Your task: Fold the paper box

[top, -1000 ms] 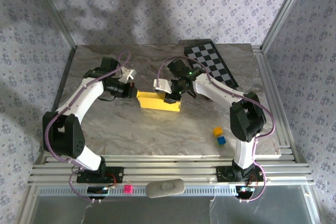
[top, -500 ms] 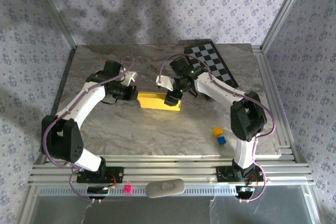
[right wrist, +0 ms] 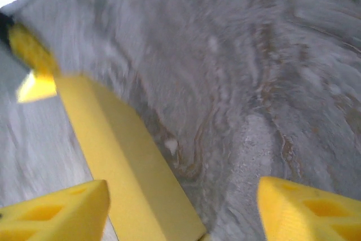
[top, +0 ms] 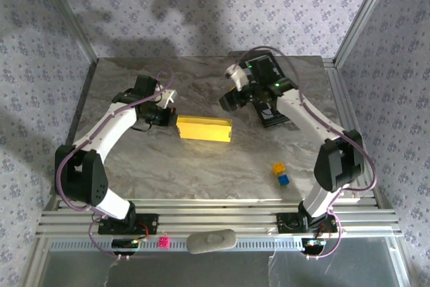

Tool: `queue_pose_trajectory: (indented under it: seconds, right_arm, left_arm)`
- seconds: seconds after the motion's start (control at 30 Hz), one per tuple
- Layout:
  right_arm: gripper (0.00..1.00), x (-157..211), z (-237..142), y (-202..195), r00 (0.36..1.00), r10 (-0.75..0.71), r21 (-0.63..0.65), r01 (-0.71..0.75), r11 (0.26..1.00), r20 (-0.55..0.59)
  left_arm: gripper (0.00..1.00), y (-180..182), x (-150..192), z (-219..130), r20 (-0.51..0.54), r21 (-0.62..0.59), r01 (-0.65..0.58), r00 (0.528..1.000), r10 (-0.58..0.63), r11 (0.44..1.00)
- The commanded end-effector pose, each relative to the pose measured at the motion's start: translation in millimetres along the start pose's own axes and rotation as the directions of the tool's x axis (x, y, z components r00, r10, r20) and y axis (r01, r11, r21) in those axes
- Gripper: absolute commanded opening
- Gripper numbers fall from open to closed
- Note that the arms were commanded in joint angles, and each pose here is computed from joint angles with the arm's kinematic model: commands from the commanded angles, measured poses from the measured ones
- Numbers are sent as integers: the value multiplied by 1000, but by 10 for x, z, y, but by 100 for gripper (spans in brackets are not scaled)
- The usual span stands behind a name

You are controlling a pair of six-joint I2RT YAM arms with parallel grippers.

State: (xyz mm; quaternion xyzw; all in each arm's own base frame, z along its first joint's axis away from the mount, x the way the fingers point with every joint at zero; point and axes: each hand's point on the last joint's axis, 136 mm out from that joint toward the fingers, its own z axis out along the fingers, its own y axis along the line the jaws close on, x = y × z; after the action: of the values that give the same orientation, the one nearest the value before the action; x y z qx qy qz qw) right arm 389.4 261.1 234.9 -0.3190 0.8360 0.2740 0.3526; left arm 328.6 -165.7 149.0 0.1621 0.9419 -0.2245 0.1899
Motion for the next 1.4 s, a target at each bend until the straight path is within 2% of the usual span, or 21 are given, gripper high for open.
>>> queue_pose_trajectory:
  seconds: [0.0,0.07,0.1,0.17,0.27,0.37,0.47,0.73,0.93,1.1,1.2,1.37]
  right_arm:
    - [65,-15,-275,-354,800,587,18,-593,805,122]
    - [69,231,-349,-465,523,847,-21,-849,527,95]
    - [71,342,-341,-460,410,909,-29,-910,413,69]
    - [73,480,-239,-311,247,969,-101,-965,244,-15]
    - [76,669,-118,-198,104,993,-118,-988,97,-58]
    - [80,805,-18,-151,12,994,-159,-987,-5,-105]
    - [84,877,23,-71,-6,990,-170,-985,-30,-139]
    - [83,802,127,57,-45,981,-245,-965,-91,-188]
    - [75,905,156,189,-83,972,-238,-962,-136,-222]
    - [69,1007,126,258,-88,970,-216,-967,-138,-225]
    - [61,1037,160,258,-94,970,-209,-967,-143,-225]
    - [55,1026,167,304,-88,970,-211,-968,-137,-229]
  left_arm:
    - [0,83,229,104,-108,-44,38,993,-43,998]
    - [0,84,223,105,-106,-44,41,993,-45,998]
    - [0,85,221,102,-105,-45,42,993,-46,998]
    - [0,87,229,114,-109,-45,43,993,-48,998]
    - [0,89,227,119,-111,-47,42,993,-47,998]
    - [0,94,231,119,-117,-50,42,992,-48,998]
    - [0,95,231,116,-119,-51,43,992,-49,998]
    - [0,99,221,125,-124,-53,45,991,-51,998]
    - [0,100,219,113,-123,-56,44,991,-51,997]
    - [0,96,216,121,-122,-55,46,991,-52,997]
    - [0,96,214,120,-121,-56,47,991,-54,997]
    - [0,86,222,118,-124,-56,46,991,-53,997]
